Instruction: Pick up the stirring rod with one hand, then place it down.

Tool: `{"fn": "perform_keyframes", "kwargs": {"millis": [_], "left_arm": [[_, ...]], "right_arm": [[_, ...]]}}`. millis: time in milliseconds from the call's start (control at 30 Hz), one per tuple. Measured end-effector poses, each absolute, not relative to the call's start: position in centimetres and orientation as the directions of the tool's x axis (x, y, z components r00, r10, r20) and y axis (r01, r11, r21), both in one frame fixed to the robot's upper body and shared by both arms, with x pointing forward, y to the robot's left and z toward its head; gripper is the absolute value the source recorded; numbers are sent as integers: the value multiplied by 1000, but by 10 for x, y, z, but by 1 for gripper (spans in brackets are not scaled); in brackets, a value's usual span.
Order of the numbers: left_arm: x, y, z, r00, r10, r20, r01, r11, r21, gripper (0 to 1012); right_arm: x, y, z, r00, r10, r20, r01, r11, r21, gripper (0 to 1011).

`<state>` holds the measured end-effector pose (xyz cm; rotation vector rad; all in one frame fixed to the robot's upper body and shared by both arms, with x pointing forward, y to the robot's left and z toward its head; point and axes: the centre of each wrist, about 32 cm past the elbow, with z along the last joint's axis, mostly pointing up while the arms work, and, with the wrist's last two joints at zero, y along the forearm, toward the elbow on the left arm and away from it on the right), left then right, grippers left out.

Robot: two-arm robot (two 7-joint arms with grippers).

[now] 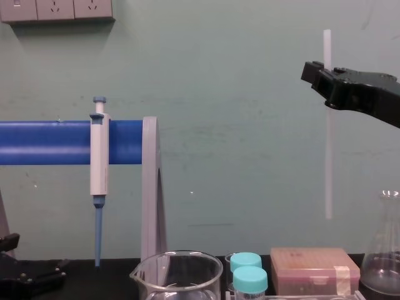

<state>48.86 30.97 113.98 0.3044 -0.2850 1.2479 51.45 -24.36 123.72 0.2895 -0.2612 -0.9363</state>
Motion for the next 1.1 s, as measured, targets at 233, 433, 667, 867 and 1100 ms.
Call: {"fn": "perform_keyframes", "kwargs": {"millis": [233,433,667,867,1100], "left_arm": [[489,310,1140,292,880,374,-955,287,70,1000],[489,310,1140,292,880,374,-955,287,70,1000],[489,310,1140,292,880,374,-955,287,70,1000],[489,310,1140,292,880,374,-955,287,70,1000],[489,310,1140,292,880,374,-955,287,70,1000]], "right_arm": [[514,-243,1237,560,-823,93,757,554,346,72],[514,-243,1236,557,-825,94,760,552,343,72],[514,-243,1236,555,-827,94,763,550,340,72],[514,-243,1236,553,-828,92,765,549,338,72],[515,-243,1236,551,-829,90,766,546,338,71]]}}
